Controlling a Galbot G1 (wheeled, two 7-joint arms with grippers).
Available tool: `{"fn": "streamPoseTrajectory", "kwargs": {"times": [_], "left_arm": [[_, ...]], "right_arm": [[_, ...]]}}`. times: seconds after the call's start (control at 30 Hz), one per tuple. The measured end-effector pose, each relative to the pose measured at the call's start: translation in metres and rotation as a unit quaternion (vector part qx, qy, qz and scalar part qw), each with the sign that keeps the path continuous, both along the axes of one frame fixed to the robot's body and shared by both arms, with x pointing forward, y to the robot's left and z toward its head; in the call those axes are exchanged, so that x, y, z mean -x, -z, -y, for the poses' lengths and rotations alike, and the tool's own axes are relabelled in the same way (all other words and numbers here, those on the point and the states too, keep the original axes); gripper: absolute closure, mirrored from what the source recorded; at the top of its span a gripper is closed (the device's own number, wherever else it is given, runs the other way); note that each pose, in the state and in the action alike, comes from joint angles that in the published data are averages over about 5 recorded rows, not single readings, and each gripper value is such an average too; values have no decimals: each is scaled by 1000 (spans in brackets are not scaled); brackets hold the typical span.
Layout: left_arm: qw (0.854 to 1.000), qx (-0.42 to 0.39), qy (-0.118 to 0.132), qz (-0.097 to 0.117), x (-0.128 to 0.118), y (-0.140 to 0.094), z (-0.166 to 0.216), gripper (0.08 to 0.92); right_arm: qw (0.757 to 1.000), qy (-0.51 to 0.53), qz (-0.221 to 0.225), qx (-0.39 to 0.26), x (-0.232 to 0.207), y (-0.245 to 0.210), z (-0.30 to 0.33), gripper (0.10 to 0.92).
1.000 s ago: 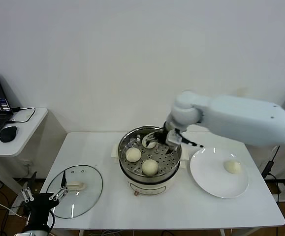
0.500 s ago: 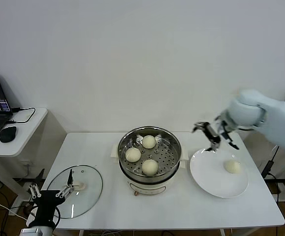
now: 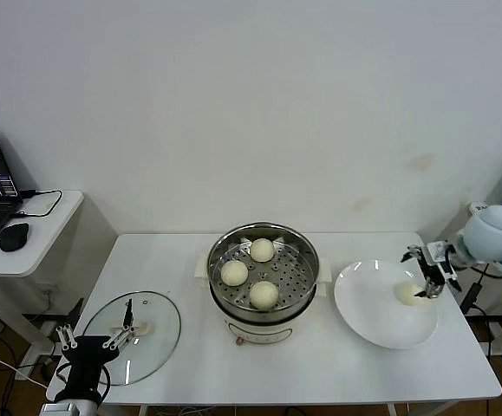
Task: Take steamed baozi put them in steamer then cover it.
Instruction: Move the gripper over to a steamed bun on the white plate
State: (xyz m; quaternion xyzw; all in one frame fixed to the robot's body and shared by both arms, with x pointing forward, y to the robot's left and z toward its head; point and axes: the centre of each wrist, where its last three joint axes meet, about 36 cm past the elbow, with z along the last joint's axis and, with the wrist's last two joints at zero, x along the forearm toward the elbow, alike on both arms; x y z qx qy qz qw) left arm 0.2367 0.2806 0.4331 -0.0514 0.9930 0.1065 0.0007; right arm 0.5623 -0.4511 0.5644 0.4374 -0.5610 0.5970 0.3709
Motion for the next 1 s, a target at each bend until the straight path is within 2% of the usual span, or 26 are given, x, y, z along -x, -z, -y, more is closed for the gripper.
{"fn": "streamPoseTrajectory", "kwargs": {"times": [0.43,1.0], "left_arm": [[1000,-4,-6,-3,5,-1,-1,177],[1000,-5,-9,-6,4,3,-3,177]], "right_arm": [[998,67,0,10,-19,53,38,199],[995,100,-16,2,-43,107,31,200]]}}
